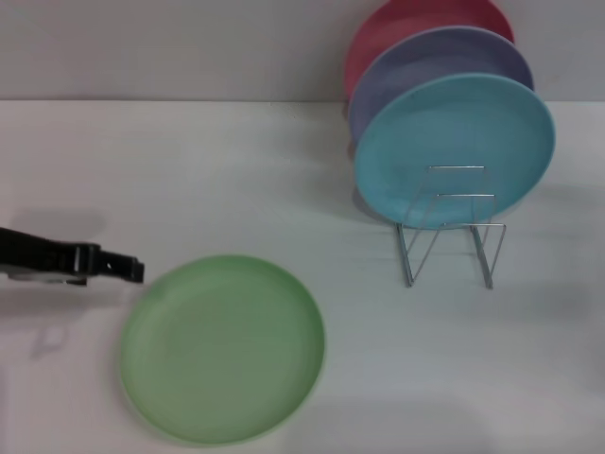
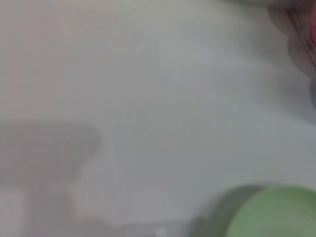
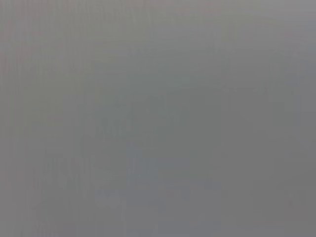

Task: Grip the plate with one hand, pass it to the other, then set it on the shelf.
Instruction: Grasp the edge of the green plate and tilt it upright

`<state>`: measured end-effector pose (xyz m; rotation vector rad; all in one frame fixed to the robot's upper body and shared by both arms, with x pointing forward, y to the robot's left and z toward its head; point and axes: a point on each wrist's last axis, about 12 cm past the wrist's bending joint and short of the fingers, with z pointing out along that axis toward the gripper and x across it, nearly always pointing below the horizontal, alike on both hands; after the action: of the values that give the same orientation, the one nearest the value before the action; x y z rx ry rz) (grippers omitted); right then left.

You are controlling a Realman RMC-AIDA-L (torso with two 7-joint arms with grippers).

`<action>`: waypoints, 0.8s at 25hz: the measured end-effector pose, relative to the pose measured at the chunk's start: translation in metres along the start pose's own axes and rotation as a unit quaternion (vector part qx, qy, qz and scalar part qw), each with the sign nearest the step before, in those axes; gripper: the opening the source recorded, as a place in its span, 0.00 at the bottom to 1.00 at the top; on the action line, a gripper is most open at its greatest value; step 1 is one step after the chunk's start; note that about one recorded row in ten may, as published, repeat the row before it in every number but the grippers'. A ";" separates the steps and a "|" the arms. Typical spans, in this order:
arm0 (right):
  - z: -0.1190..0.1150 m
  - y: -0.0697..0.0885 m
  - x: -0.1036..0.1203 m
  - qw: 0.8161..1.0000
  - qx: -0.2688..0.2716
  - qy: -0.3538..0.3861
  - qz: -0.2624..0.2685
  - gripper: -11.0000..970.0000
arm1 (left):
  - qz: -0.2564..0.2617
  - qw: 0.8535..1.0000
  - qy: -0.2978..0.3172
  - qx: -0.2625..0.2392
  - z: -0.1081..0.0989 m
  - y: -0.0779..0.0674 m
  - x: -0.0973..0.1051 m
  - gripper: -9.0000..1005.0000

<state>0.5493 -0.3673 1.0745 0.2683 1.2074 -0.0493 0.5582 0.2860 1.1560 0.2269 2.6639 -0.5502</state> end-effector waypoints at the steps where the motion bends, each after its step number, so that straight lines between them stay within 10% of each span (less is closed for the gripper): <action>1: 0.001 0.000 0.000 1.000 0.000 -0.001 0.000 0.66 | -0.002 1.000 0.008 -0.001 0.002 -0.002 0.001 0.75; 20: 0.002 -0.006 -0.003 1.000 0.001 -0.003 -0.006 0.66 | 0.002 0.996 0.080 -0.028 0.022 -0.016 0.013 0.73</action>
<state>0.5495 -0.3736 1.0771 0.2621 1.2030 -0.0623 0.5510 0.2631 1.1374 0.2700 2.8295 -0.4733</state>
